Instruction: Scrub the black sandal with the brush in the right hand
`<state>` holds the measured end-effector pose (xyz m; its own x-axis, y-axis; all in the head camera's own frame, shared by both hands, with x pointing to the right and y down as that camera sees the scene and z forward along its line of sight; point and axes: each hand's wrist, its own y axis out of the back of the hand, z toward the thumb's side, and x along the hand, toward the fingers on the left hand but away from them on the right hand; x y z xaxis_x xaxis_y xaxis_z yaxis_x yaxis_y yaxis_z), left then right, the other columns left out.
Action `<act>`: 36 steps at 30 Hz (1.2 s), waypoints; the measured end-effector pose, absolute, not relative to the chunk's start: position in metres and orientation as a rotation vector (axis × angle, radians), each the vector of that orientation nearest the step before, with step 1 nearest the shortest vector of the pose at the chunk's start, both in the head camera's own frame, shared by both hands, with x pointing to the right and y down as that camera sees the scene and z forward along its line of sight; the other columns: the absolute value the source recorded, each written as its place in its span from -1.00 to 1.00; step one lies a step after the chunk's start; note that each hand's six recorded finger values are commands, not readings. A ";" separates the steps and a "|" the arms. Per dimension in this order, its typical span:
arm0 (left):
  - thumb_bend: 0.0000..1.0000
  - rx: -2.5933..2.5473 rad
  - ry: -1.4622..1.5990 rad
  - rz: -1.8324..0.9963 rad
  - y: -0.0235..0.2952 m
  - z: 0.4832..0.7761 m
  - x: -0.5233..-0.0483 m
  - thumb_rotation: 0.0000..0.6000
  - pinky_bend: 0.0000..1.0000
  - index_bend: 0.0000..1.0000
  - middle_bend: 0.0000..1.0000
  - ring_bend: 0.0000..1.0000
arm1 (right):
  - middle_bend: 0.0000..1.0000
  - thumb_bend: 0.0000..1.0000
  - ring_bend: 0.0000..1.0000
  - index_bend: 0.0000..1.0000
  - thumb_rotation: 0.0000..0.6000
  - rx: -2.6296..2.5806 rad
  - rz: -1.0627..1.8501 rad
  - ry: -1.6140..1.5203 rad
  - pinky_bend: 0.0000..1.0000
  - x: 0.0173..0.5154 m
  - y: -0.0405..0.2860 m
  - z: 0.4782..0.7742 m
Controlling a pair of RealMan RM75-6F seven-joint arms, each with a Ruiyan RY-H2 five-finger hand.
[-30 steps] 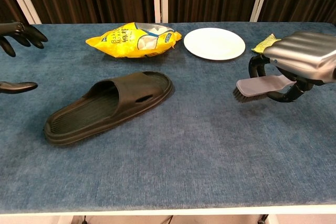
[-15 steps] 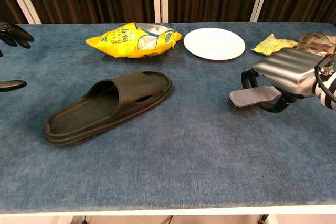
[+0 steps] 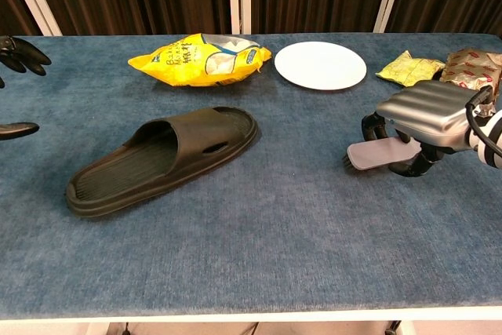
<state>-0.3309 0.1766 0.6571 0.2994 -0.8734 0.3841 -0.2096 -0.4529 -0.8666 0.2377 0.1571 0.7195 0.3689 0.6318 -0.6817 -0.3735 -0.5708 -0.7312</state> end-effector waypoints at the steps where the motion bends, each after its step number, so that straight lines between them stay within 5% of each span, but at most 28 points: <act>1: -0.72 -1.853 0.968 -1.175 0.177 0.657 -0.331 0.24 -0.29 -0.52 -0.48 -0.52 | -0.19 -0.54 -0.43 -0.14 1.00 -1.710 1.367 -0.231 -0.49 0.238 0.157 0.719; 13: -0.72 -1.856 0.971 -1.169 0.175 0.654 -0.328 0.24 -0.29 -0.52 -0.48 -0.52 | -0.53 -0.58 -0.77 -0.59 1.00 -1.729 1.327 -0.311 -0.73 0.243 0.152 0.700; 20: -0.72 -1.834 0.992 -1.159 0.175 0.648 -0.330 0.25 -0.29 -0.52 -0.48 -0.52 | -0.98 -0.65 -1.00 -1.00 1.00 -1.689 1.290 -0.430 -1.00 0.259 0.150 0.672; 30: -0.72 -1.753 1.026 -1.195 0.183 0.638 -0.346 0.25 -0.33 -0.52 -0.48 -0.52 | -1.00 -0.69 -1.00 -1.00 1.00 -1.538 1.408 -0.965 -1.00 0.367 0.182 0.609; 36: -0.72 -1.653 1.019 -1.281 0.189 0.634 -0.365 0.05 -0.36 -0.55 -0.48 -0.56 | -1.00 -0.69 -1.00 -1.00 1.00 -1.504 1.497 -1.186 -1.00 0.427 0.219 0.597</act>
